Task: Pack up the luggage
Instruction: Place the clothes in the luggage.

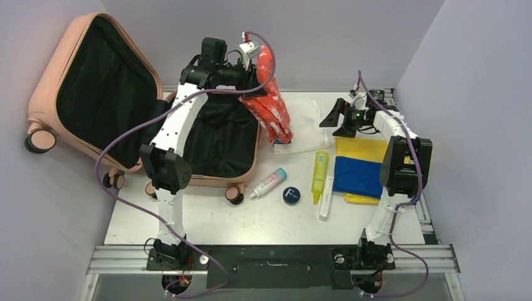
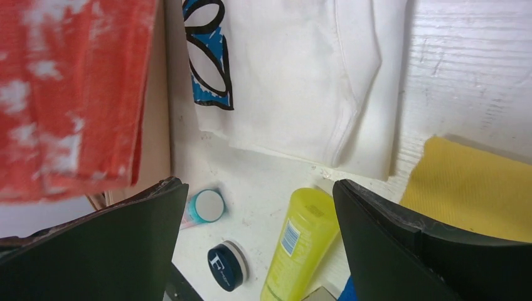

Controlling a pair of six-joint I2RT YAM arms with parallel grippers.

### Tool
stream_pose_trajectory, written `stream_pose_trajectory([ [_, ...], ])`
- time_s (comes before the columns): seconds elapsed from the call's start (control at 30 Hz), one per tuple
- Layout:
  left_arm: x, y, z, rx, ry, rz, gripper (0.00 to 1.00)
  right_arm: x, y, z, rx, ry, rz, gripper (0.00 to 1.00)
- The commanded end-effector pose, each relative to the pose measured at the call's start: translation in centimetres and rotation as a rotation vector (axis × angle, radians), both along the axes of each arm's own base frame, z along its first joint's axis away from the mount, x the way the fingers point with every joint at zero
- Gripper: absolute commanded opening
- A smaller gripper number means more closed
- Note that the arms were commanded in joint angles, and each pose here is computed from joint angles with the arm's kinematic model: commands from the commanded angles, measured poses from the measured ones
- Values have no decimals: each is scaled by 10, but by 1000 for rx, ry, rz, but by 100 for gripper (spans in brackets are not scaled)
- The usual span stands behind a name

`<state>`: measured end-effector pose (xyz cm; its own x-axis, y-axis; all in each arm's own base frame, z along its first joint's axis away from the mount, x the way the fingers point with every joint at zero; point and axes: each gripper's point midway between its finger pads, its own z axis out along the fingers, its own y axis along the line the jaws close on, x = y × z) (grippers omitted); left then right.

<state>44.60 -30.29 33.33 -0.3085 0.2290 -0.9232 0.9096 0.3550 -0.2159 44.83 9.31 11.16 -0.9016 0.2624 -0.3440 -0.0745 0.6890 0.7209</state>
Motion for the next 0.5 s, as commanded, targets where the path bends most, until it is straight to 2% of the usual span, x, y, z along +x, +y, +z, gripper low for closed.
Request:
stream_pose_trajectory([
  [0.0, 6, 35, -12, 41, -43, -36, 0, -1, -14, 49, -88, -160, -2, 90],
  [0.17, 17, 77, -20, 74, -40, 81, 0, -4, -14, 57, -88, -181, -6, 90],
  [0.33, 43, 128, -1, 77, -167, 371, 0, -5, -12, 60, -79, -181, -6, 90],
  [0.47, 49, 167, -15, 148, -228, 593, 0, -6, -13, 64, -85, -192, -11, 90],
])
